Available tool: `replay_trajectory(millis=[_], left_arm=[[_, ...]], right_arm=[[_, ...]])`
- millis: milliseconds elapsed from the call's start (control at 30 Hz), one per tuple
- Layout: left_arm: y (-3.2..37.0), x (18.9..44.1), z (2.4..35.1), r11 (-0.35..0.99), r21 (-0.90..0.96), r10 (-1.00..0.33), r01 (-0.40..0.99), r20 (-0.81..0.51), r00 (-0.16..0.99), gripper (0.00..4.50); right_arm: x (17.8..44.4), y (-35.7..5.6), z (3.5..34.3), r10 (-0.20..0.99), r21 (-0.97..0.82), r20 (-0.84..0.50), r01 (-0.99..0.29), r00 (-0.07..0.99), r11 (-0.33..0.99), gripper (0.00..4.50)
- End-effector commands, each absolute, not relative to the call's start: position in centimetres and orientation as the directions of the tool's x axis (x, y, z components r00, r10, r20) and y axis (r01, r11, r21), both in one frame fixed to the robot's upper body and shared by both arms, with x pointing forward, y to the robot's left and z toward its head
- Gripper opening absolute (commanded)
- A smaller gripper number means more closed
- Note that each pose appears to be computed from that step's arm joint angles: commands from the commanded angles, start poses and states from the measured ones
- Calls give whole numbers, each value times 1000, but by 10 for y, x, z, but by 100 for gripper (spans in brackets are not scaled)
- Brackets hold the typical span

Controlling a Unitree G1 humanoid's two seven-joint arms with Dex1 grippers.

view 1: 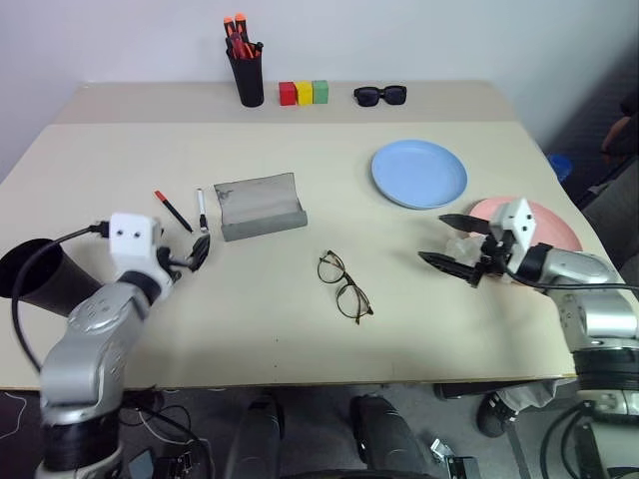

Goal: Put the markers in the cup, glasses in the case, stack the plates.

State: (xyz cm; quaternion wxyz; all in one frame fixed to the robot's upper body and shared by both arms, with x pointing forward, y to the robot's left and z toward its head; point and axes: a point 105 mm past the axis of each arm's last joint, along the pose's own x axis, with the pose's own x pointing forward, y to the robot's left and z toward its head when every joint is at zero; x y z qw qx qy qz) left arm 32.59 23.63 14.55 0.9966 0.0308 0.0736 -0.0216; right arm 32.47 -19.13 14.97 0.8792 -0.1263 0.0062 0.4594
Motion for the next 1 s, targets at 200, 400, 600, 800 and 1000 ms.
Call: replay_trajectory(millis=[200,400,600,800,1000], left_arm=[[268,371,160,947,9,314,-322,-251,916,437],[265,395,155,913,-76,351,-401,-354,867,437],[259,407,149,898,-95,356,-430,-418,836,437],[265,411,146,856,-135,399,-499,-441,804,437],[267,413,149,833,-163,429,-528,-412,804,437]], right_arm=[[288,-111,160,899,-156,-49,-893,435,423,450],[283,-85,166,922,-142,-26,-914,387,380,450],[287,-60,170,915,-142,31,-905,402,402,450],[288,-53,167,902,-123,45,-894,428,431,450],[287,-58,165,889,-120,34,-881,457,458,450]])
